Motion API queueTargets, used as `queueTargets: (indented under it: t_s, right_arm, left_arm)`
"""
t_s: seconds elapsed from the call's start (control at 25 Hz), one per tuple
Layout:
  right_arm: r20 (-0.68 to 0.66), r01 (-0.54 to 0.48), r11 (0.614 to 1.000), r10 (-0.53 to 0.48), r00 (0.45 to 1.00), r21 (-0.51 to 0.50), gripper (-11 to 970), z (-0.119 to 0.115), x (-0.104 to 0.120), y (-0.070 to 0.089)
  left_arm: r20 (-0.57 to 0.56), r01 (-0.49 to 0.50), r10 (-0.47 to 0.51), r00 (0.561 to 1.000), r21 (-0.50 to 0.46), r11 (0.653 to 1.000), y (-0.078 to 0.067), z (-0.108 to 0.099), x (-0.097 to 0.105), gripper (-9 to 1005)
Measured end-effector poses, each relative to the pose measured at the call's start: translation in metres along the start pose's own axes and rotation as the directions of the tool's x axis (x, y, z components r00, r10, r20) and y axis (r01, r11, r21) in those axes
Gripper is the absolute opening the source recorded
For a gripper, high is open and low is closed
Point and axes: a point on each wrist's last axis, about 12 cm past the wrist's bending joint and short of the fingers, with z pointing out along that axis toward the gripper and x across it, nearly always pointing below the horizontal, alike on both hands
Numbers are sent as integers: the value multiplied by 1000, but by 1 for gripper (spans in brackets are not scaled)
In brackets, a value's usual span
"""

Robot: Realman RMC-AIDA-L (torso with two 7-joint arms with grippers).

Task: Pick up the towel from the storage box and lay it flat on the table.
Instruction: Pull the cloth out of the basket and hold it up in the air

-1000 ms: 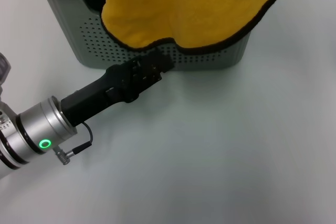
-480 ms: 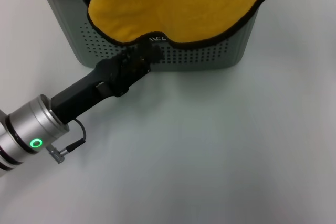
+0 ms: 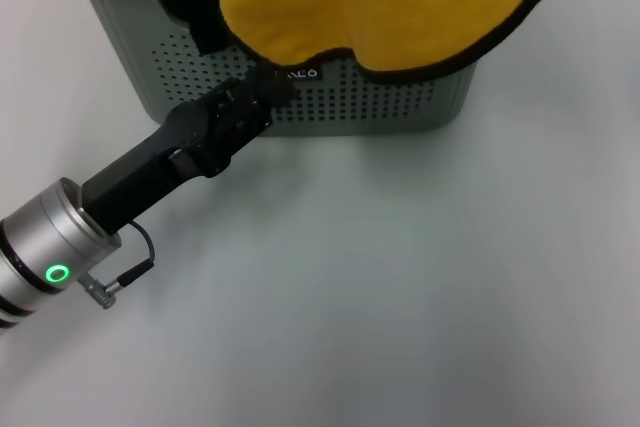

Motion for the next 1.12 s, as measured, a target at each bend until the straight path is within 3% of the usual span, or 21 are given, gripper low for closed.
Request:
queueTargets:
  t_s: [0.4,0.72,1.12]
  right_arm:
    - [34,23,1000,-23,999,-8,10,5,-8,0]
    - [20,-4,1000,4,1000,5,11,5,0,0]
    - [12,-11,1000,11,1000,22,11,1,4,-2]
  left_arm:
    - [-1,-4,4,1000,-62,998,2,-6,9,466]
    - [37,-12,15,999,-87,996,4,-8,6,463]
    - [37,-24,26,999,-45,999,0,-8,5,460]
